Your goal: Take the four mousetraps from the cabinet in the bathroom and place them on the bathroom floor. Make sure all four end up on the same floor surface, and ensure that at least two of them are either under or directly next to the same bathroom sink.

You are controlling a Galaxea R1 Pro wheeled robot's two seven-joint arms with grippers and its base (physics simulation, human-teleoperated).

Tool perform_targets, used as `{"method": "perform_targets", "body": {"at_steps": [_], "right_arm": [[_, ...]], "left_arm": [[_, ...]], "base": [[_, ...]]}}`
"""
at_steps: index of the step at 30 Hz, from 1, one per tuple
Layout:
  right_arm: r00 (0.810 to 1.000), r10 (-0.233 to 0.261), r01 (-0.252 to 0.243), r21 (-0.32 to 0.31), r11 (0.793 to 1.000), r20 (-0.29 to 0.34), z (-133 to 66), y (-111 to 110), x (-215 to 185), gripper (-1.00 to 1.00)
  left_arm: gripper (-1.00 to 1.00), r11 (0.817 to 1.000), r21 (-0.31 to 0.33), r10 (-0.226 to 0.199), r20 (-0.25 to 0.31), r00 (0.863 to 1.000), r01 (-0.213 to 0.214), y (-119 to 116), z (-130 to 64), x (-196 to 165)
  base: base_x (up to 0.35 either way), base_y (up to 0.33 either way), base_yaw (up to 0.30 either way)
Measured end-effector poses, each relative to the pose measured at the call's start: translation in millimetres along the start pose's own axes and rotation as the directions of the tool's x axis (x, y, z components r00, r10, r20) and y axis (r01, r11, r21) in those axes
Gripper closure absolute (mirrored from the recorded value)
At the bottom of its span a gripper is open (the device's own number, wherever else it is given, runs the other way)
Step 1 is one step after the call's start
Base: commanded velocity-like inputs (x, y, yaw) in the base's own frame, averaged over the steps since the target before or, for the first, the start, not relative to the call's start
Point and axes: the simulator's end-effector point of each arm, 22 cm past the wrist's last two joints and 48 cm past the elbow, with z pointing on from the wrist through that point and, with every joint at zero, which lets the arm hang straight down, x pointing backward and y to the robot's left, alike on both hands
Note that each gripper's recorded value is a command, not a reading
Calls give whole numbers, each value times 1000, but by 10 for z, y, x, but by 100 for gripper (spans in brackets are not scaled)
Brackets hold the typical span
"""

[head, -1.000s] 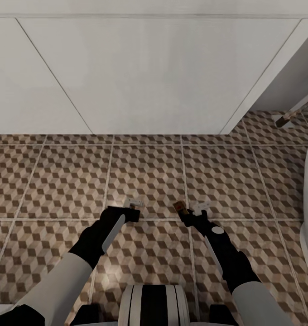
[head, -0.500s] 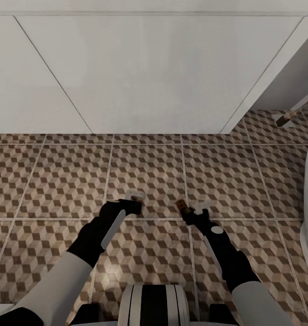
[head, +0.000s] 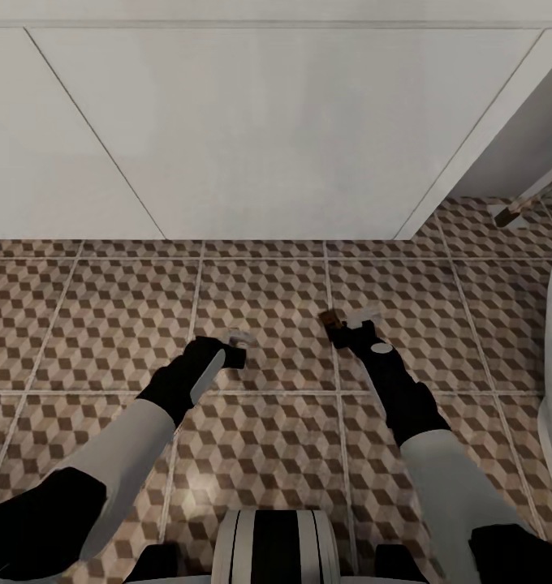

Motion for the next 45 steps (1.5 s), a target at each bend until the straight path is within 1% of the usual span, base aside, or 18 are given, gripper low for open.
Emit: {"method": "perform_targets", "body": {"at_steps": [3,5,7,11,12,14,15,16,18,19,21,24,26,27,30,34,38,45], "right_arm": [[1000,5,-5,-20,1000,-24,143,112,-131,100],[999,5,-6,-30,1000,-41,203,171,-138,100],[997,1,-4,-46,999,-80,302,245,-108,100],[995,-6,1,-51,999,-102,389,264,-163,100],[995,-7,2,-51,999,-104,401,264,-180,100],[995,-8,3,-52,999,-98,413,271,-210,100],[996,-8,4,-53,999,-86,419,274,-244,100],[997,-9,5,-54,999,-77,422,277,-265,100],[999,-11,9,-55,998,-36,428,283,-365,100],[1000,-11,10,-56,998,-28,429,283,-384,100],[1000,-13,12,-56,998,-12,429,283,-426,100],[1000,-15,16,-58,998,6,426,277,-476,100],[1000,-16,17,-57,998,10,426,271,-489,100],[1000,-17,17,-58,998,11,426,271,-492,100],[1000,-16,18,-56,998,22,419,261,-539,100],[999,-15,17,-54,998,35,410,258,-596,100],[1000,-14,16,-57,998,20,474,271,-485,100],[1000,-11,11,-64,998,-7,581,311,-276,100]], "left_arm": [[100,1000,-20,-2,15,1000,2,116,-9,-158],[100,1000,-25,-3,21,1000,4,156,-18,-214],[100,999,-39,-4,24,1000,5,235,-23,-278],[100,999,-53,-9,9,1000,9,320,5,-263],[100,998,-58,-12,15,1000,13,360,10,-275],[100,997,-69,-20,52,998,23,449,16,-348],[100,997,-75,-24,87,996,31,507,13,-418],[100,997,-76,-27,105,994,35,527,9,-457],[100,996,-77,-31,157,987,43,564,-22,-586],[100,996,-75,-31,169,985,44,562,-38,-626],[100,997,-67,-27,218,976,43,537,-127,-806],[100,998,-50,-11,331,944,29,474,-431,-1261],[100,999,-44,-2,353,936,19,446,-558,-1389],[100,999,-43,1,353,936,16,435,-590,-1412],[100,999,-42,15,335,942,-1,407,-687,-1442],[100,999,-44,22,325,946,-8,408,-717,-1440],[100,999,-53,21,303,953,-5,494,-597,-1350],[100,999,-52,17,276,961,-2,522,-405,-1224]], "base": [[0,0,0],[0,0,0],[0,0,0],[0,0,0],[0,0,0],[0,0,0],[0,0,0],[0,0,0],[0,0,0],[0,0,0],[0,0,0],[0,0,0],[0,0,0],[0,0,0],[0,0,0],[0,0,0],[0,0,0],[0,0,0]]}}
